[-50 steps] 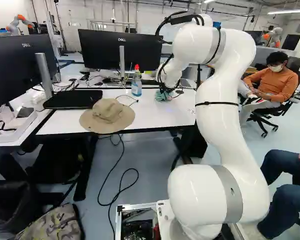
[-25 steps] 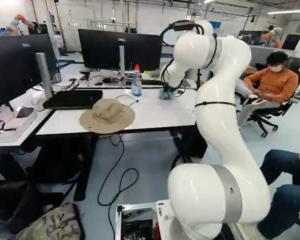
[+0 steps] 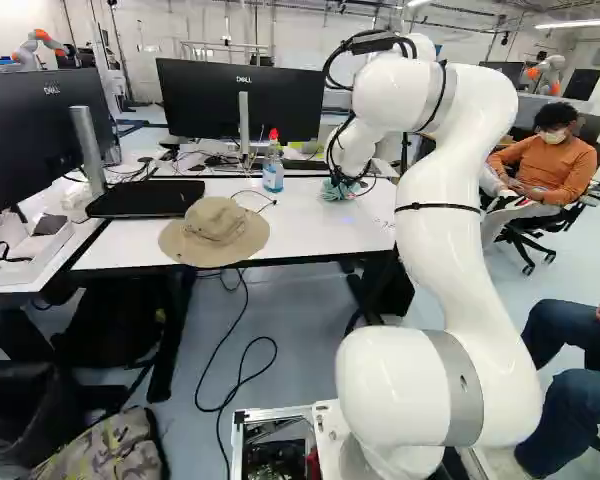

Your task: Clean the table with the green towel

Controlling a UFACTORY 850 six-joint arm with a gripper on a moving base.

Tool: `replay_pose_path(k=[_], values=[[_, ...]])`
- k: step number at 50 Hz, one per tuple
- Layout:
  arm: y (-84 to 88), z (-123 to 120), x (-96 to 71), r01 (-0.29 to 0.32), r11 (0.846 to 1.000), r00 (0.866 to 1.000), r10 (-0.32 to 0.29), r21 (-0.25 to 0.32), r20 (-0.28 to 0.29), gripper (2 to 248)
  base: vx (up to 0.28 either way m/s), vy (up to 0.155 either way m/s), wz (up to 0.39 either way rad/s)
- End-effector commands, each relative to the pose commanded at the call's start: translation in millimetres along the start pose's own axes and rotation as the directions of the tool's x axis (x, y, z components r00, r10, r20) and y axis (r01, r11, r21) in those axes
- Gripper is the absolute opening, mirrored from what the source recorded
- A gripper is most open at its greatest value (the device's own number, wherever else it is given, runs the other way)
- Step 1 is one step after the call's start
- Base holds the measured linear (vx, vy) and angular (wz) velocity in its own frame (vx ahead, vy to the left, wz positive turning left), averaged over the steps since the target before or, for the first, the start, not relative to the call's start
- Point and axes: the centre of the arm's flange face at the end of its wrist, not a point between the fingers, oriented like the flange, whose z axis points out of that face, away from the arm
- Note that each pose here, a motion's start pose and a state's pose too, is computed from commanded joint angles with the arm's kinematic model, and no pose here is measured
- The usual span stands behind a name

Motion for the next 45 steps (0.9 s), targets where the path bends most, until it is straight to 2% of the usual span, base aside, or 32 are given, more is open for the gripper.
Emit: replay_pose_path(k=[14, 24, 33, 45], values=[[-13.7, -17, -12.9, 0.014, 1.000, 1.000, -0.015, 0.014, 0.019, 57, 0.000, 0.000, 0.000], [-29.6, -21, -16.0, 0.031, 0.999, 0.999, -0.032, 0.031, 0.023, 57, 0.000, 0.000, 0.000], [-42.4, -15, -12.2, 0.043, 0.998, 0.999, -0.044, 0.044, 0.016, 57, 0.000, 0.000, 0.000], [-46.9, 2, -0.4, 0.046, 0.998, 0.999, -0.046, 0.048, -0.003, 57, 0.000, 0.000, 0.000]])
